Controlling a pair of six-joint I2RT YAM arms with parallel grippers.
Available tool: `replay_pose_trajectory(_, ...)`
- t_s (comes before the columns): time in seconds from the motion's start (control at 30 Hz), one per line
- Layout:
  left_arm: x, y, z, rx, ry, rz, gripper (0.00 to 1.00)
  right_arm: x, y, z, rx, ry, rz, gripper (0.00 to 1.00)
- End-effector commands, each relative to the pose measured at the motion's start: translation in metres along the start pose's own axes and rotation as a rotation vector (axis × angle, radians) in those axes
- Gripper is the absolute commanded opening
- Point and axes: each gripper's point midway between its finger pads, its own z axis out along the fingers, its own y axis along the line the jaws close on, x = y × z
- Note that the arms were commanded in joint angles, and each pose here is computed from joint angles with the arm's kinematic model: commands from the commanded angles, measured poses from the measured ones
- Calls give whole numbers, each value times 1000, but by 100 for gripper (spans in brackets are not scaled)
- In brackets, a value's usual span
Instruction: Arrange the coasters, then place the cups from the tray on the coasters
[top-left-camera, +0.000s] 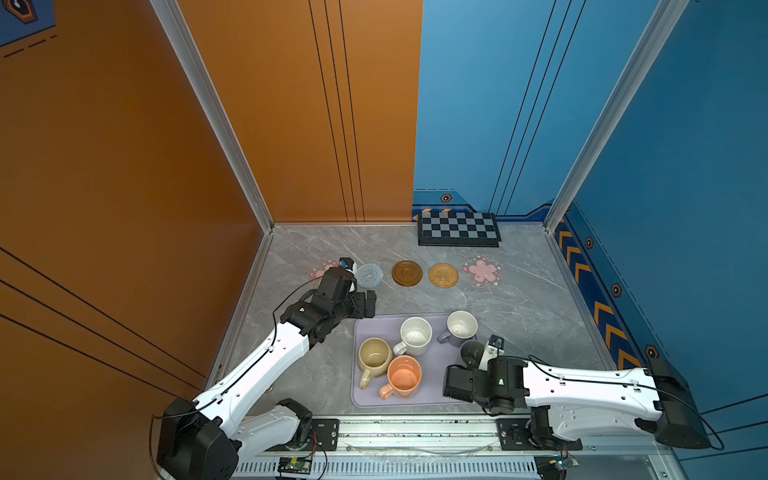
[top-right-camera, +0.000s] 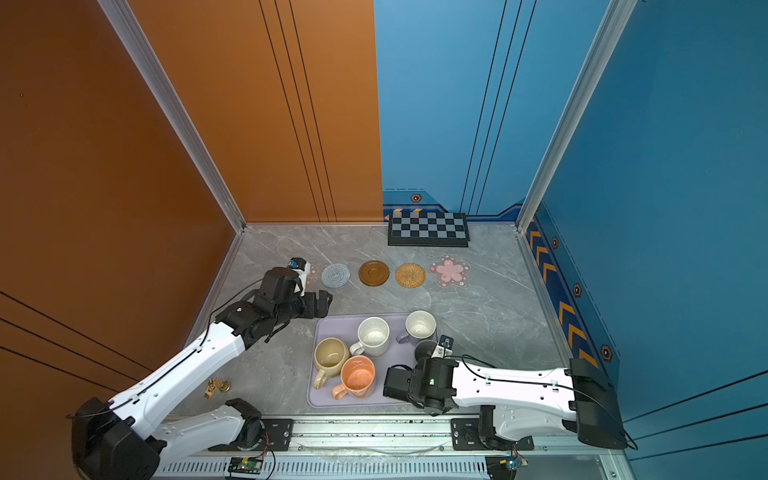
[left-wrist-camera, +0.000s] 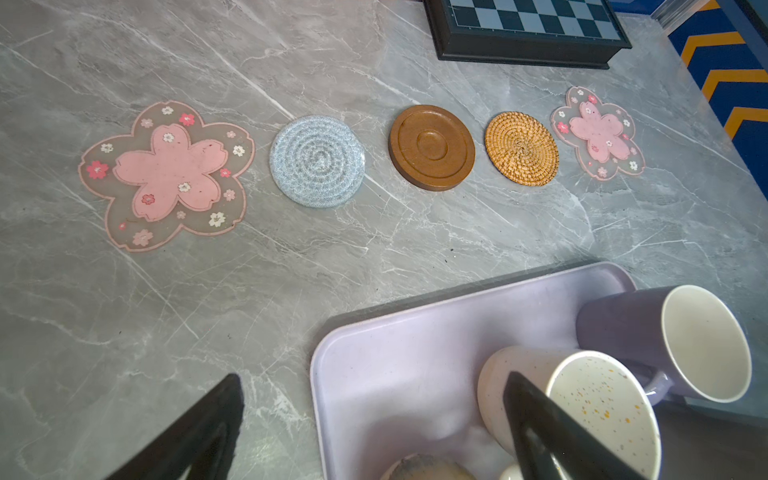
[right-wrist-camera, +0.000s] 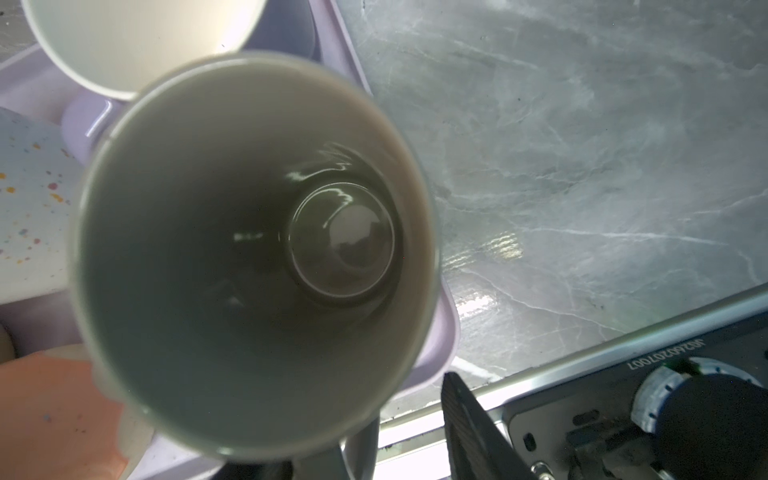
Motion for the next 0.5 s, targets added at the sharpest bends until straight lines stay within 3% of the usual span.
replay_pose_trajectory(0.0, -6, -6, -1, -3, 1, 4, 98, -4, 0, 3, 9, -9, -55, 54)
replay_pose_trajectory(0.27, -4, -10, 5, -16, 15, 17, 98, -4, 15, 8, 35, 15, -174, 58)
replay_pose_trajectory(0.47, -4, -14, 7, -17, 21, 19, 99, -3, 15, 14, 30, 38, -194, 49)
